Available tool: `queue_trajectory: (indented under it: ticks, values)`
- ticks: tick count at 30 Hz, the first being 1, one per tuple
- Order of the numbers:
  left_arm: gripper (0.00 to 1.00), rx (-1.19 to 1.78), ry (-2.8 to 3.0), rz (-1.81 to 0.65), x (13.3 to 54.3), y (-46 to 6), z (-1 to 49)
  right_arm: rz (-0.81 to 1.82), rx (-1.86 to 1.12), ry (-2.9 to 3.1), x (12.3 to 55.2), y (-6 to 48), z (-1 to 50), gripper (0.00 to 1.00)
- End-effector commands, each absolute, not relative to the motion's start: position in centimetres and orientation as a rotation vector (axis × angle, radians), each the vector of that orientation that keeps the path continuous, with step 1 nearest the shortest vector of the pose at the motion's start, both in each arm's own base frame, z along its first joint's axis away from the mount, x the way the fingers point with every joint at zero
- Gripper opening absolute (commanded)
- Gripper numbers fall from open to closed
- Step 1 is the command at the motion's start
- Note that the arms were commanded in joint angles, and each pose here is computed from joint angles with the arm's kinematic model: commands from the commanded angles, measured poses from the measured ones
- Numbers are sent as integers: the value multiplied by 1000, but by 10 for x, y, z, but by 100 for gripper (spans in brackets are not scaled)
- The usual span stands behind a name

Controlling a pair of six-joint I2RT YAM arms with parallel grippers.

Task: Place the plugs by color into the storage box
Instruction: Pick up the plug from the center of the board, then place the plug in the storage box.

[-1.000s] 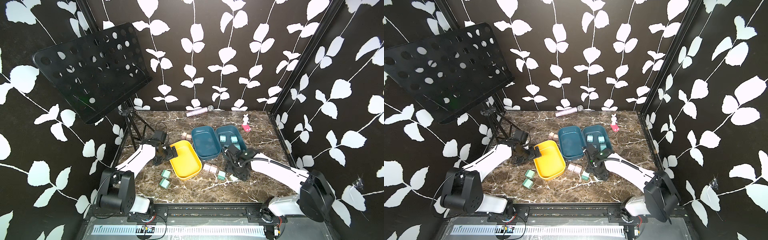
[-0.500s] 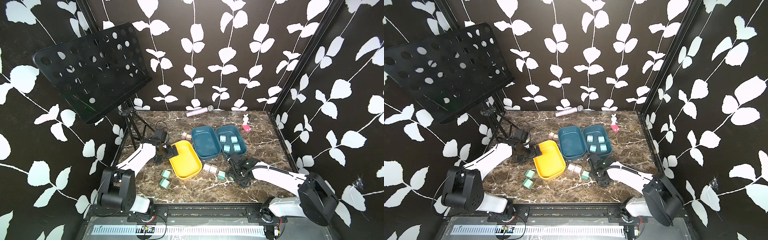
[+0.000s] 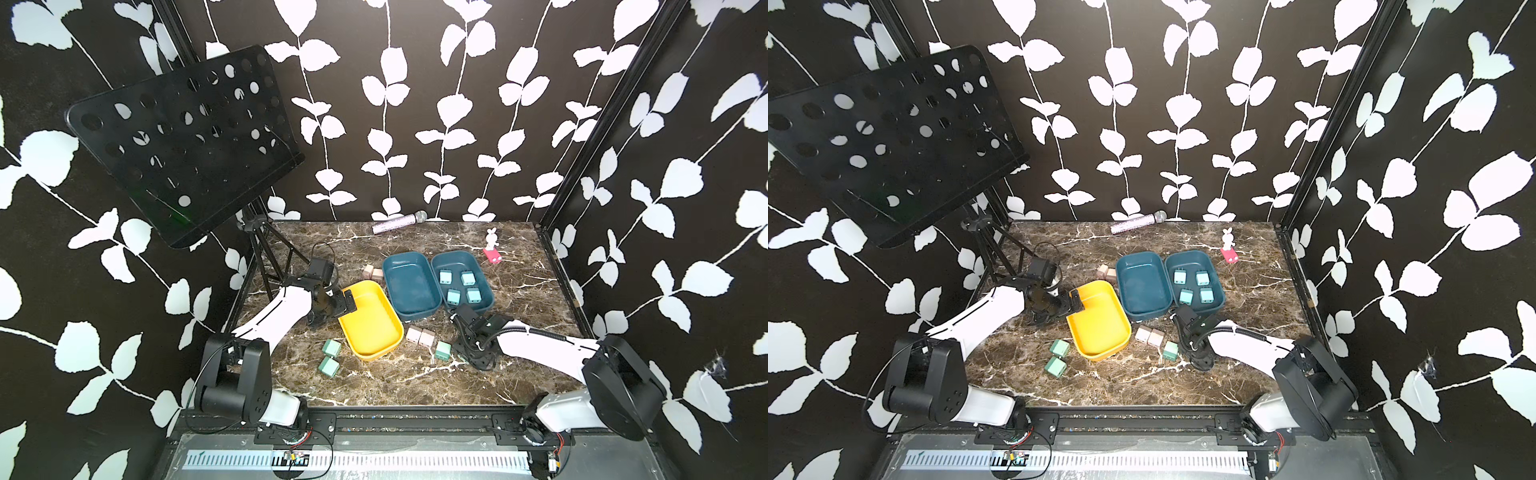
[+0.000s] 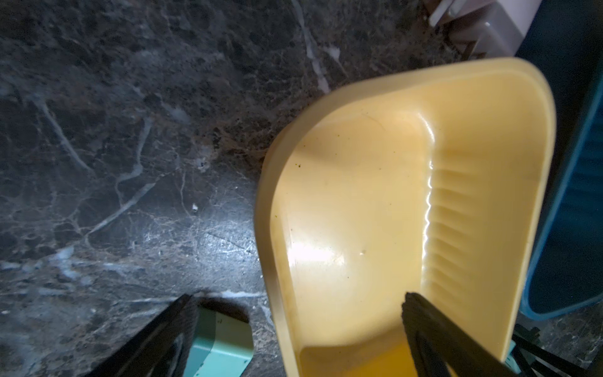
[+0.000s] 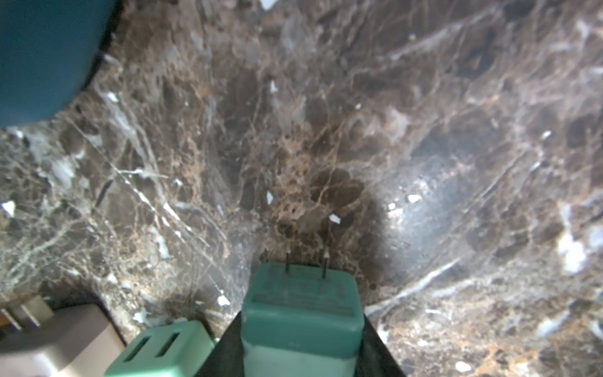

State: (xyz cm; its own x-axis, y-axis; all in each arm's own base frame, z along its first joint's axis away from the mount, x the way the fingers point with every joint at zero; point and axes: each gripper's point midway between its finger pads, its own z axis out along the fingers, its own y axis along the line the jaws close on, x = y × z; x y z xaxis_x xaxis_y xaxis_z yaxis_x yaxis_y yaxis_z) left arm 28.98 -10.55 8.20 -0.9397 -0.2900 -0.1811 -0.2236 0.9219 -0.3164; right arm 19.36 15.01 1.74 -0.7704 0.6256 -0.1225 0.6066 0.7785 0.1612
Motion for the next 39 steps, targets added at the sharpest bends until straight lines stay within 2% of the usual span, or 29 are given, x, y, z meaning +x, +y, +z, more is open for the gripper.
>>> queue_trajectory:
  ticks: [1, 6, 10, 16, 19, 25, 30, 39]
  values:
    - [99, -381, 2850, -442, 293, -106, 84, 120, 1066, 2805, 183, 142, 4, 39]
    - [99, -388, 2843, -449, 297, -107, 85, 91, 948, 2803, 185, 133, 35, 37]
    - [99, -382, 2834, -444, 300, -107, 88, 71, 724, 2808, 204, 138, 84, 36]
    - [99, -375, 2829, -430, 303, -106, 90, 89, 296, 2846, 265, 200, 151, 37]
    - [99, -372, 2831, -423, 304, -105, 92, 122, 122, 2841, 310, 242, 160, 38]
    - [99, -394, 2808, -426, 304, -103, 100, 117, -102, 2848, 375, 295, 142, 39]
    - [99, -383, 2811, -413, 300, -100, 104, 207, -52, 2839, 418, 302, 112, 39]
    - [99, -384, 2817, -412, 291, -98, 104, 255, -42, 2841, 451, 302, 81, 40]
